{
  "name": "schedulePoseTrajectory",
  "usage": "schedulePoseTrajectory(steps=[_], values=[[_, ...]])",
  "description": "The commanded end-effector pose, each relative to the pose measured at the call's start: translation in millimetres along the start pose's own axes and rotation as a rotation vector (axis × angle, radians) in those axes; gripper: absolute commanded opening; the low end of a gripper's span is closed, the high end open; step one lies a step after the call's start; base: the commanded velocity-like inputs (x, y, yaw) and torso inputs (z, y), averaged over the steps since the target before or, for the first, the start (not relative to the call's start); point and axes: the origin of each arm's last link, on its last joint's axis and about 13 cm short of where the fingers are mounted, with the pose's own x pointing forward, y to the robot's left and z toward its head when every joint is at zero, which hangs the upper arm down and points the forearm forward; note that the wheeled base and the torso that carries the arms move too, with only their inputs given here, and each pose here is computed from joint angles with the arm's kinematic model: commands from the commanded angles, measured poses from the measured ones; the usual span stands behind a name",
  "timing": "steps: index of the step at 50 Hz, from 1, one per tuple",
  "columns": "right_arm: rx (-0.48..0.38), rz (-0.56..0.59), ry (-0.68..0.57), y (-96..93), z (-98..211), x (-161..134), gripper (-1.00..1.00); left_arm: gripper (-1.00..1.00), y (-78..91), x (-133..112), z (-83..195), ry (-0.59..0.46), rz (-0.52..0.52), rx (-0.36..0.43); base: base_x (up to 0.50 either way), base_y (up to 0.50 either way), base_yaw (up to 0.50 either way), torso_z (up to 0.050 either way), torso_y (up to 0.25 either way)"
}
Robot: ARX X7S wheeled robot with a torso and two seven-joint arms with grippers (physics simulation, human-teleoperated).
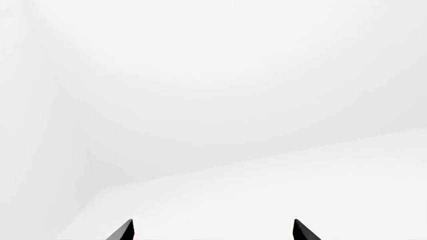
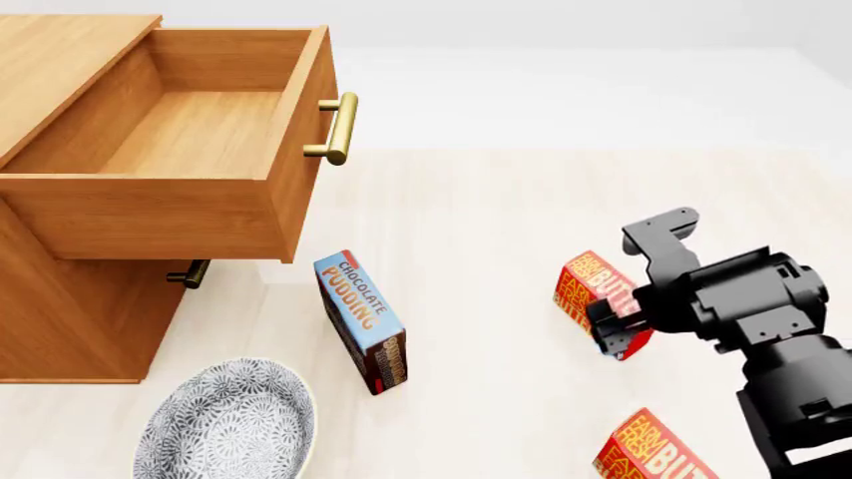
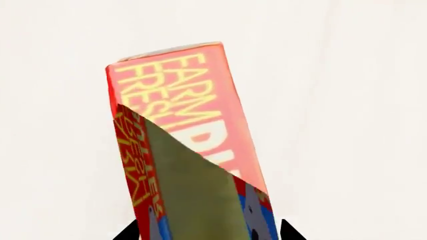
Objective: Put the butter at the front in the top drawer of the cabinet and close it.
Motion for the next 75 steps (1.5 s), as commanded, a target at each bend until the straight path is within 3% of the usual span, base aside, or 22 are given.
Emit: schedulePoseTrajectory(steps=[1,15,16,34,58,75], values=[[0.011,0.003,0.015,0.6,-6,5,1.0,1.0,0.0,0,0,0.004,0.001,0.0,0.0,0.0,0.0,0.0,0.0],[0.019,0.006,0.023,0.9,-12,6,1.0,1.0,0.0,0,0,0.005,0.0,0.0,0.0,0.0,0.0,0.0,0.0],[0.017,0.006,0.023,0.9,-12,6,-1.0,1.0,0.0,0,0,0.005,0.001,0.0,0.0,0.0,0.0,0.0,0.0],[-0.008,-0.007,-0.011,-0.5,1,-10,-1.0,1.0,0.0,0,0,0.006,-0.005,-0.005,0.0,0.0,0.0,0.0,0.0],[-0.124,-0.107,-0.206,-3.4,57,-106,-1.0,1.0,-0.3,0,0,0.045,-0.063,-0.047,0.0,0.0,0.0,0.0,0.001],[-0.152,-0.146,-0.294,0.8,72,-137,-1.0,1.0,-0.5,-1,0,0.08,-0.112,-0.085,0.0,0.0,0.0,0.0,0.074]])
